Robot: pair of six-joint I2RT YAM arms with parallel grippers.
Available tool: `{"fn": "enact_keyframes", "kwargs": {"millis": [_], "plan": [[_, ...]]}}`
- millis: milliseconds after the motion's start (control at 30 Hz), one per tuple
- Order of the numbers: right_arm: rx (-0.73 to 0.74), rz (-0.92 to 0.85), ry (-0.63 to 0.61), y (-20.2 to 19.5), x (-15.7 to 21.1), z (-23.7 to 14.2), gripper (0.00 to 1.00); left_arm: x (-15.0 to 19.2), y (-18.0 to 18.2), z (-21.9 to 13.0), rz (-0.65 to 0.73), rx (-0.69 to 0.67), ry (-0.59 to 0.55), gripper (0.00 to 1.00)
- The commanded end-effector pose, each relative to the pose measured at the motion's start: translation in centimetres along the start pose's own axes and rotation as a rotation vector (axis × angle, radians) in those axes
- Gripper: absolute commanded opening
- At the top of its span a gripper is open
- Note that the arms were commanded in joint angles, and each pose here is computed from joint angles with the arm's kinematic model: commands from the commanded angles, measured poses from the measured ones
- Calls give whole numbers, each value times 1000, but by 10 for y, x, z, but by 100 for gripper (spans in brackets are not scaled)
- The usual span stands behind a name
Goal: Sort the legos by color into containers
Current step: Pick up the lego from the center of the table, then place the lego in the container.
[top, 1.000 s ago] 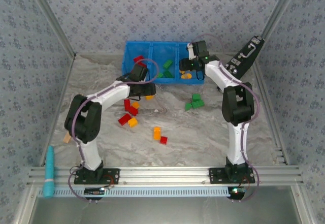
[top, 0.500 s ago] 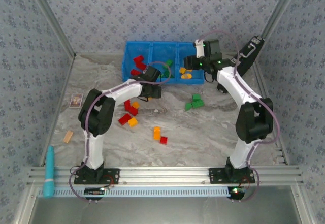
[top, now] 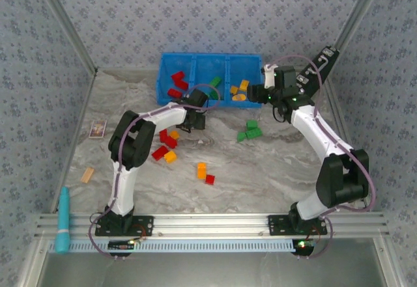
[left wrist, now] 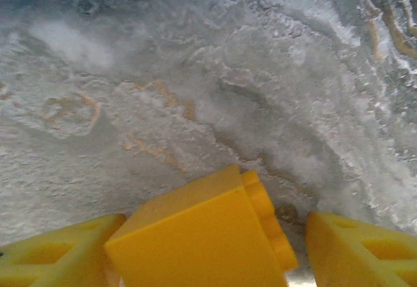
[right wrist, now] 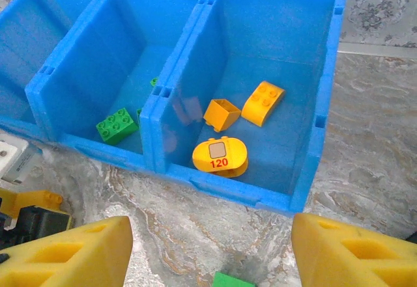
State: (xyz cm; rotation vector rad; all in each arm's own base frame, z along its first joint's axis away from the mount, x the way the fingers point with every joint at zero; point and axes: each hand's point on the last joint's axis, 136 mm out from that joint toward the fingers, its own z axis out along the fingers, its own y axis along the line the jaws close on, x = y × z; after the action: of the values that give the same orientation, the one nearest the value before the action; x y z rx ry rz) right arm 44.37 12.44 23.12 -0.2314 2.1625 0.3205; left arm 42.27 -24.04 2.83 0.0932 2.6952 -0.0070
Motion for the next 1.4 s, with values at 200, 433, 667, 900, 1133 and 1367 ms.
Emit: {"fn": "enact_keyframes", "kwargs": {"millis": [200,433,667,900,1133,1367], "plan": [[27,7,10,-8,6,-7,67,-9,-3,2,2,-23,-20,56],[37,7,24,-10,12,-8,67,-9,-10,3,5,9,-13,41],[46,33,44,-15,33,-11,69,-22,-42,-34,48,85,-74,33],[81,163,168,-33,106,-12,70,-68,-102,-112,74,255,-229,32],[41,300,208,-29,145,-18,70,-127,-152,-163,63,388,-415,31],[7,280,195,-26,151,-9,72,-162,-202,-145,37,524,-488,31]]}}
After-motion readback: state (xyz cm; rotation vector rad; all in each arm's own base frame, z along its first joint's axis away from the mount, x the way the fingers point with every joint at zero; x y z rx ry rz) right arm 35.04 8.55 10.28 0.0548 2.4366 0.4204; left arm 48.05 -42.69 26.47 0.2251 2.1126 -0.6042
